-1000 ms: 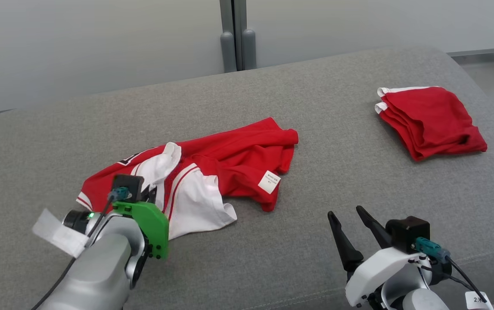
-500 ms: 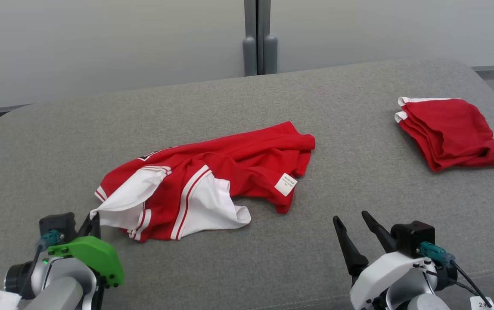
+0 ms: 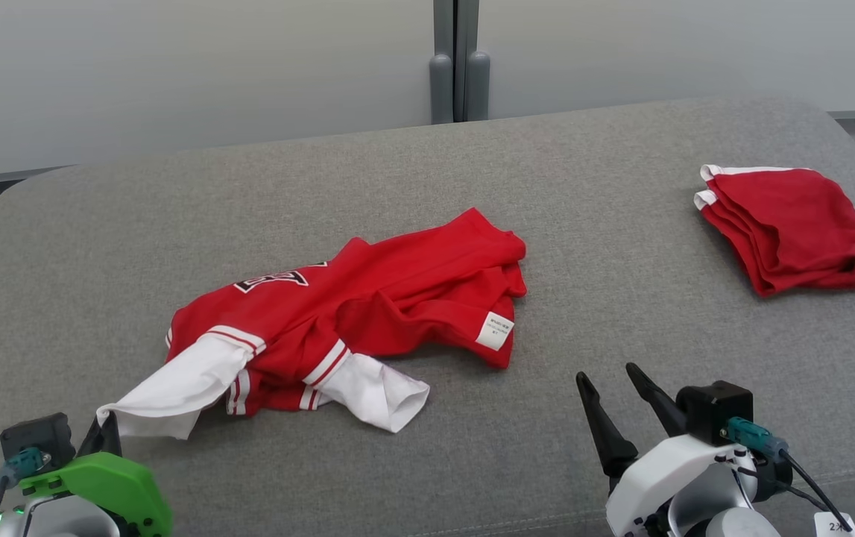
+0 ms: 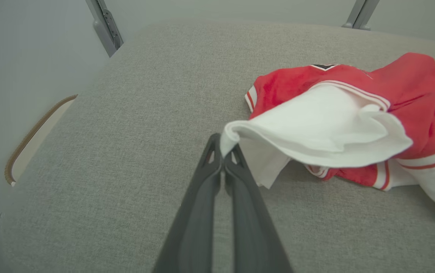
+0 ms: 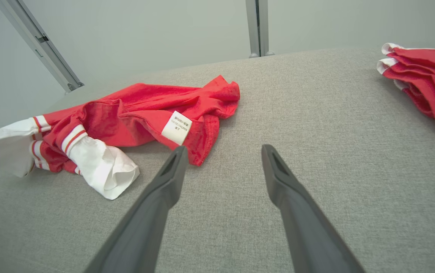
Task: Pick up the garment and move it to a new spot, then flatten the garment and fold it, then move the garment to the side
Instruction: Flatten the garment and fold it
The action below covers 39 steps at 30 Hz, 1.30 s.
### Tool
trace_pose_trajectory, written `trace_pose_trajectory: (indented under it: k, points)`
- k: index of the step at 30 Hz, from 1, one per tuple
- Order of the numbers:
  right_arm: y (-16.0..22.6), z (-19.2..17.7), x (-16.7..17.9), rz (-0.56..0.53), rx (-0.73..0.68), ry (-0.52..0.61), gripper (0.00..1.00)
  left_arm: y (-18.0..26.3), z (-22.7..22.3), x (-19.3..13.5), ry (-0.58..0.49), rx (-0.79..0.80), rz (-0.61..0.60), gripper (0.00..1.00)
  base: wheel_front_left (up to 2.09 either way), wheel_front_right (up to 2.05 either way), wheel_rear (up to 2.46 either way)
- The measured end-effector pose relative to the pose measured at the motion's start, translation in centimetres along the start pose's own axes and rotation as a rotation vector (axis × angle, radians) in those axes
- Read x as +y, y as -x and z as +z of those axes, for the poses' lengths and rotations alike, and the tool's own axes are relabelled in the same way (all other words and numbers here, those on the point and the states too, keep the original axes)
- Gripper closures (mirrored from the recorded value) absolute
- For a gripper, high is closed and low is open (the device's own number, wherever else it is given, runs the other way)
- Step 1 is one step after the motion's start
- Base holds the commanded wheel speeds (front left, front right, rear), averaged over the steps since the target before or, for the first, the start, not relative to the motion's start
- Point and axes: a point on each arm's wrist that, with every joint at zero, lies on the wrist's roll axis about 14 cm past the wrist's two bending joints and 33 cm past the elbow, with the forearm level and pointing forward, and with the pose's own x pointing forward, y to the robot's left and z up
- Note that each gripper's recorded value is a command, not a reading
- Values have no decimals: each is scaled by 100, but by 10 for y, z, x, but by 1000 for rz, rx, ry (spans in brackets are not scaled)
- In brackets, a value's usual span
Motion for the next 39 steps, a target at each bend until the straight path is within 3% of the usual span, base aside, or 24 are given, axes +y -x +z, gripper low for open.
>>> trace_pose_trajectory:
  k: [8, 9, 10, 20, 30, 39]
  points:
    - [-1, -3, -3, -7, 9, -4, 0, -3, -7, 13, -32, 49, 44, 100, 0, 0, 0]
    - [-1, -3, -3, -8, 10, -4, 0, -3, -9, 12, -38, 61, 44, 58, 0, 0, 0]
    - [-2, -3, -3, -9, 9, -4, 0, -4, -12, 12, -41, 74, 46, 0, 0, 0, 0]
    - [-3, -4, -8, -21, 14, -5, 0, -10, -23, 20, 5, 94, 104, 0, 0, 0, 0]
    - [-10, -6, 1, 10, 31, 4, 0, -9, 9, 20, 182, -59, 77, 0, 0, 0, 0]
    - [-13, -7, 15, 56, 44, 15, 0, 7, 19, 44, 154, -91, 119, 0, 0, 0, 0]
